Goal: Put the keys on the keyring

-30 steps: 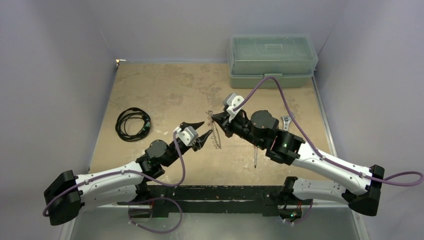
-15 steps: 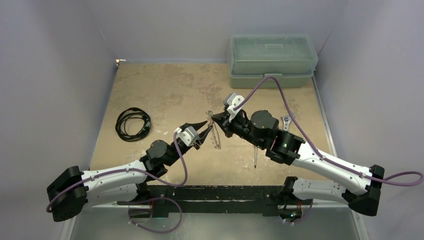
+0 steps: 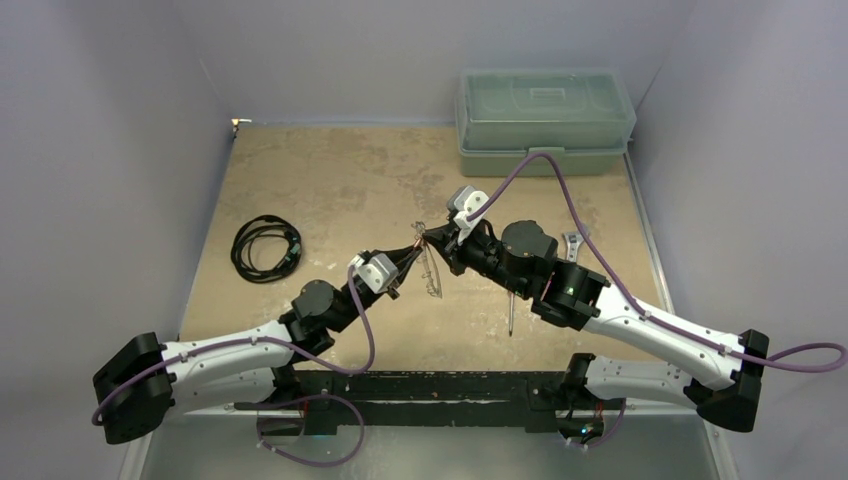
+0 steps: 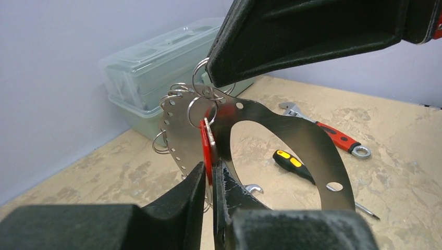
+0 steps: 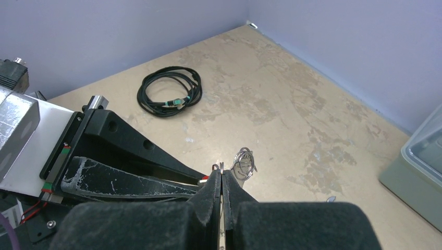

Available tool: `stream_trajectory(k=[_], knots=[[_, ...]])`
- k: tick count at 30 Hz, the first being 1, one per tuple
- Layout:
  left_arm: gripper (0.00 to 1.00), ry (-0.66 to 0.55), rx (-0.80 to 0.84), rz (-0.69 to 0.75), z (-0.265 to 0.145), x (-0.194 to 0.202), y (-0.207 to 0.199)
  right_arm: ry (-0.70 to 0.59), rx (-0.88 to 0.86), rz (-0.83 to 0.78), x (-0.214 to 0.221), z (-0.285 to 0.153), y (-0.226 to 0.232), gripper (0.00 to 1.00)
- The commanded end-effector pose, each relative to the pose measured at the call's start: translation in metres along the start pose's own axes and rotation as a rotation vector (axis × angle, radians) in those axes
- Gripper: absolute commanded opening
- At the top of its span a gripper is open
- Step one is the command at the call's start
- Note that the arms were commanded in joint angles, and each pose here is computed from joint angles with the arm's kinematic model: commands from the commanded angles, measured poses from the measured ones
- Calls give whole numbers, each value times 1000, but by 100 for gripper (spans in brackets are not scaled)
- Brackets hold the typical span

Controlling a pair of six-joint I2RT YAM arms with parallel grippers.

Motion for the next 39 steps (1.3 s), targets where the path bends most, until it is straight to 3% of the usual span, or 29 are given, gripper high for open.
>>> stream_trajectory(k=[1, 6, 10, 13, 39], knots=[[8, -35, -13, 3, 1, -12, 3, -69, 5, 23, -20, -5, -2, 0], [8, -25, -28, 4, -1, -10, 5, -61, 8, 23, -17, -6, -2, 0], [24, -16, -41, -1, 1, -8, 6, -60, 5, 22, -17, -5, -2, 0], [28, -14, -37, -4, 3, -7, 4, -60, 2, 50, -17, -5, 0, 0], [20, -39, -38, -19, 11, -16, 0, -23, 7, 54, -3, -3, -1, 0]])
Point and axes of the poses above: each gripper's point midway between its finger pads, its own z axis out along the fingers, its own y axis along the line the jaws close on, x = y × z, the point moved 3 cm from there along -z, back along the fingers, and after that the axes turned 4 degrees about z, right-handed, at the moved point
